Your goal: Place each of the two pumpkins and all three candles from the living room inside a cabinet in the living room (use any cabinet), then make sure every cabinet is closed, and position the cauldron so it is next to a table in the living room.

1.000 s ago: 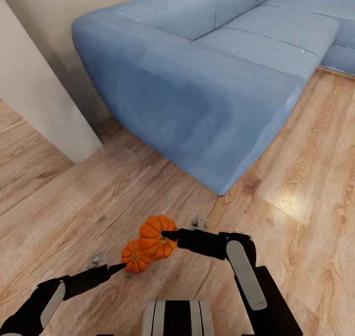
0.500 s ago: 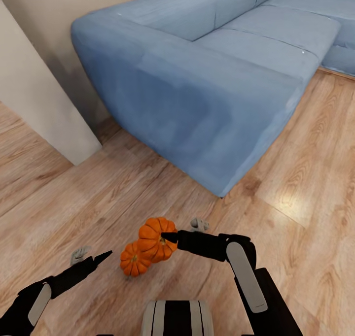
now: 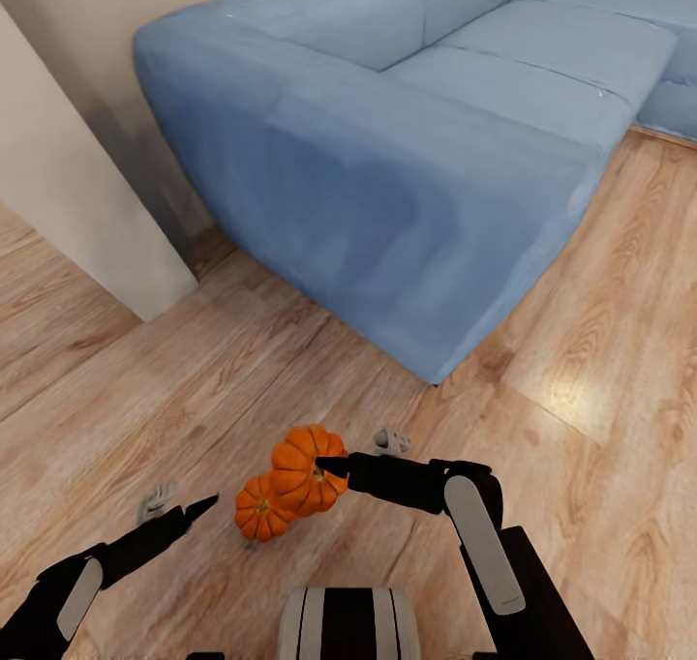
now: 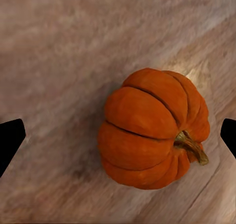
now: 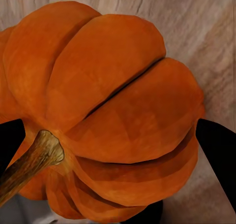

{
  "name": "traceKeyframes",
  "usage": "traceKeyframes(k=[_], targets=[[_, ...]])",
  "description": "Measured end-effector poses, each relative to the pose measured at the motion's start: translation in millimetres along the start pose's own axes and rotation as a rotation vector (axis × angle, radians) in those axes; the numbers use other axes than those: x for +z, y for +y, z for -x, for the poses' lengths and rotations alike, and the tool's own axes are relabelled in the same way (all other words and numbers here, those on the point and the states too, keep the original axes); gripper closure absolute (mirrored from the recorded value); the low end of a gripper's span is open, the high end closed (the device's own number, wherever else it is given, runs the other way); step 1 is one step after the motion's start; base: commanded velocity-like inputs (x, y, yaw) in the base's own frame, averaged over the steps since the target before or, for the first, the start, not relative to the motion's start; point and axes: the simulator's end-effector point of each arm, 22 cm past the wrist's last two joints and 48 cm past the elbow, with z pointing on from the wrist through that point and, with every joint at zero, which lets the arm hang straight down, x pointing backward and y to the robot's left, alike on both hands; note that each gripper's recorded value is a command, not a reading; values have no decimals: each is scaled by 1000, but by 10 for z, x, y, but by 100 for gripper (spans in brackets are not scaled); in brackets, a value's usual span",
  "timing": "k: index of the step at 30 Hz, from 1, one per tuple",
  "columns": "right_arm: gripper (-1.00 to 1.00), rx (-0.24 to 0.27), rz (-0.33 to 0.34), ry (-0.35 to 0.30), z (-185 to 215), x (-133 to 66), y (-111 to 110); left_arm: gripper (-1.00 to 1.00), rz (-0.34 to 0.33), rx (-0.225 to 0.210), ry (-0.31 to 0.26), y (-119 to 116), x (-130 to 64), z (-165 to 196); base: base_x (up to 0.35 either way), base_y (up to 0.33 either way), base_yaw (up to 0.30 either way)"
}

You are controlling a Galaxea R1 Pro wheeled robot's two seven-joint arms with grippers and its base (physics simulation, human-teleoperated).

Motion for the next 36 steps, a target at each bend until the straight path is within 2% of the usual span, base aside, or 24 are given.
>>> traceKeyframes(k=[5,14,18,22,29,36], targets=[[100,15,2,14,-52,53,-64,-100,31,-19,22,84,90,-152,0,0,0],[100,38,24,33,-119,148,-113,-100,22,-47,69,32,299,-484,0,0,0],[100,50,21,43,-155,193,-170,-100,26,-15,135,-21,427,-745,0,0,0],[100,63,19,54,-194,236,-228,-100,33,-7,163,8,473,-866,0,0,0],[100,63,21,54,-194,239,-219,-100,31,-1,160,0,480,-863,0,0,0],[100,81,14,69,-252,303,-312,-100,43,-7,171,87,509,-943,0,0,0]])
